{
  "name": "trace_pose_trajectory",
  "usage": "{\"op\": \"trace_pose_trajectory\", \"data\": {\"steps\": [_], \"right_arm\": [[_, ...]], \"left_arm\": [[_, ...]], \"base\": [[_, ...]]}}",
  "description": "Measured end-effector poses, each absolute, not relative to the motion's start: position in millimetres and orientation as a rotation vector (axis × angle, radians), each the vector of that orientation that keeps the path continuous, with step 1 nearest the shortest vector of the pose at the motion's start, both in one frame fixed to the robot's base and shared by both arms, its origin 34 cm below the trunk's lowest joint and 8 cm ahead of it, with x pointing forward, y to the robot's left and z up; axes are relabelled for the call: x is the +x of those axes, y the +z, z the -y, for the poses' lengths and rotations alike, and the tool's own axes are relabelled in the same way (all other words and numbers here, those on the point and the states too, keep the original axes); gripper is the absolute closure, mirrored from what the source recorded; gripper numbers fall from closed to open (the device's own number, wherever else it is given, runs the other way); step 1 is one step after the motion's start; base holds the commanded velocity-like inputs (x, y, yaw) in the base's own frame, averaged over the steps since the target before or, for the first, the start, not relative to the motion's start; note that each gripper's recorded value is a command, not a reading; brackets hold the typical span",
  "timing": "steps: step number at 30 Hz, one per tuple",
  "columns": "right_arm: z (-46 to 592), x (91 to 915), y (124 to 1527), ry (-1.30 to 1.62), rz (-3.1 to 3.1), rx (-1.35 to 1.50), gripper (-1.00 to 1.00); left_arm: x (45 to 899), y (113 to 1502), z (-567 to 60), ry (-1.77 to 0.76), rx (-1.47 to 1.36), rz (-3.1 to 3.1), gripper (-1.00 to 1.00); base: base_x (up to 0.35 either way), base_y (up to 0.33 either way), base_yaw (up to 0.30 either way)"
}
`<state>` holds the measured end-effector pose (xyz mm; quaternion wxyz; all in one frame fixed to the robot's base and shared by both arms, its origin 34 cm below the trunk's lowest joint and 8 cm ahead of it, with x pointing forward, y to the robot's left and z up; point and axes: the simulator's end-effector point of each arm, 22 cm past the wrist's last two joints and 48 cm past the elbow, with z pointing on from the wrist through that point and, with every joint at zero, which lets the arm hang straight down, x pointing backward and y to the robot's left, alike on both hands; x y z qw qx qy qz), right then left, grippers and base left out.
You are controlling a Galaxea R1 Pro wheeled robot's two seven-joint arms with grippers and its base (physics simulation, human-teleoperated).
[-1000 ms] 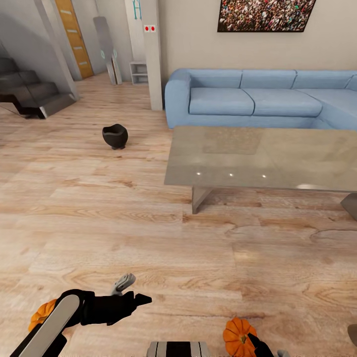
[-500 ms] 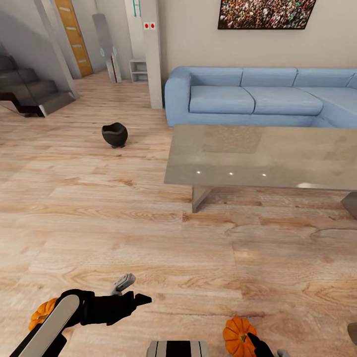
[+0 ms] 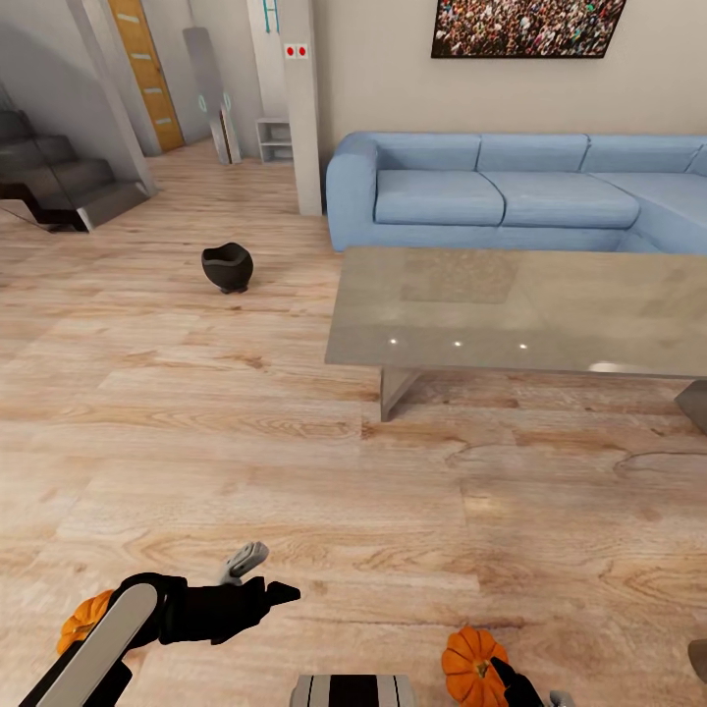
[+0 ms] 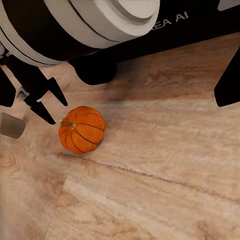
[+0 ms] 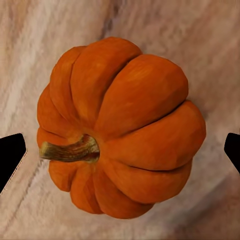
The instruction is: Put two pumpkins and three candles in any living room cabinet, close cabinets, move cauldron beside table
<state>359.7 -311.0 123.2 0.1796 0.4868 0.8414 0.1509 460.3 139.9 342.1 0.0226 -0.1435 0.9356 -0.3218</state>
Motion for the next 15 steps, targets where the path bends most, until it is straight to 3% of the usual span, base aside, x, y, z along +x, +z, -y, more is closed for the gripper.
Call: {"op": "trace_pose_trajectory", "data": {"steps": [15], "right_arm": [[302.2,376.3,134.4,0.541,-2.319,1.329,-1.00]], "left_arm": [[460.4,342.1,-139.9,-0.997,-0.445,-2.897,-1.00]], "base": [[0.000,0.000,0.000]]}}
